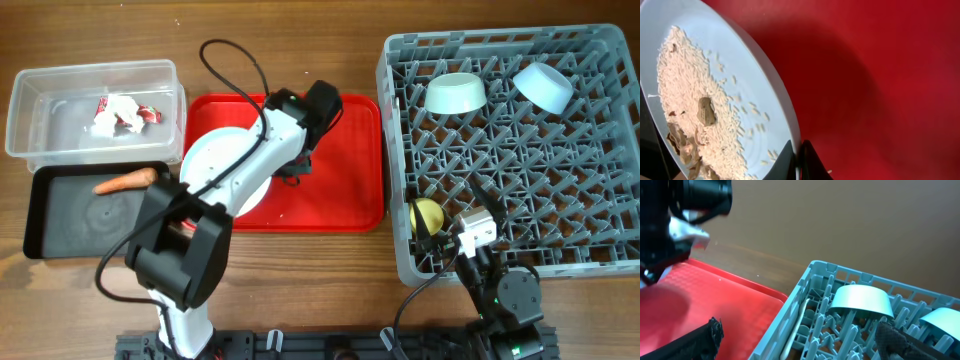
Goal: Sort waste into correct bins and load items into the dishwasher rack
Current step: 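Grasp the rim of the food-scrap plate with the left gripper, then tip the plate over the black tray to dump the rice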
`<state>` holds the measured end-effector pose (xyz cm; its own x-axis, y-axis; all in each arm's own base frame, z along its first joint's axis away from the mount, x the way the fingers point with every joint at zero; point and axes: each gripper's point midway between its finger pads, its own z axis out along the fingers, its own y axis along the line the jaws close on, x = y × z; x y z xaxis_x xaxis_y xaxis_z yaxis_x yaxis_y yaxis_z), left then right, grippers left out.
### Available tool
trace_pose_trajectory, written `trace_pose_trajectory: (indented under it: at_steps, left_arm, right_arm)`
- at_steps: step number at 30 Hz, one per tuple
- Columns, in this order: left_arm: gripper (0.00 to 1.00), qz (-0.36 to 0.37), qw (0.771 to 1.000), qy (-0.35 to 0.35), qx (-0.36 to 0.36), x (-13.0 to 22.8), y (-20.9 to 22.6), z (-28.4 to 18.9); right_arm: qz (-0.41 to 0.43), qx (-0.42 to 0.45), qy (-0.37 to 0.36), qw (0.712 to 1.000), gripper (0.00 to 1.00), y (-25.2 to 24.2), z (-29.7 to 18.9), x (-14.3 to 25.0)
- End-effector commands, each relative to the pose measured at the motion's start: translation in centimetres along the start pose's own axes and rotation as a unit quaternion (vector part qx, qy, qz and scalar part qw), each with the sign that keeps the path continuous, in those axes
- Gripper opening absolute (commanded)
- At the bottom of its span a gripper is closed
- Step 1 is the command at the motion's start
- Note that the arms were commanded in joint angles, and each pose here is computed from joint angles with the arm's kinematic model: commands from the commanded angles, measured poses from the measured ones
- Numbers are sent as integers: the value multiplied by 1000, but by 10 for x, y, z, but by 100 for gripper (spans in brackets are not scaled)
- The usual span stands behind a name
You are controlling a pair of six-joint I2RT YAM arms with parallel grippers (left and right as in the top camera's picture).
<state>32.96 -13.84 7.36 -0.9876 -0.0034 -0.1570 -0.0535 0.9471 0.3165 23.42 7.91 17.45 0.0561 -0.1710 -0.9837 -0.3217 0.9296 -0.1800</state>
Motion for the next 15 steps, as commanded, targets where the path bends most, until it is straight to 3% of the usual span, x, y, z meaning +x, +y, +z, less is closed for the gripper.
trace_pose_trajectory:
  at_steps: [1, 7, 15]
  left_arm:
    - [4, 18, 999, -21, 35, -6, 4, -33]
    - [4, 19, 1000, 16, 17, 10, 34, -40]
    - [4, -17, 984, 110, 141, 13, 63, -27]
  right_arm:
    - [-2, 6, -4, 1000, 100, -3, 0, -2]
    - [-2, 6, -4, 1000, 100, -3, 0, -2]
    - [-2, 6, -4, 1000, 100, -3, 0, -2]
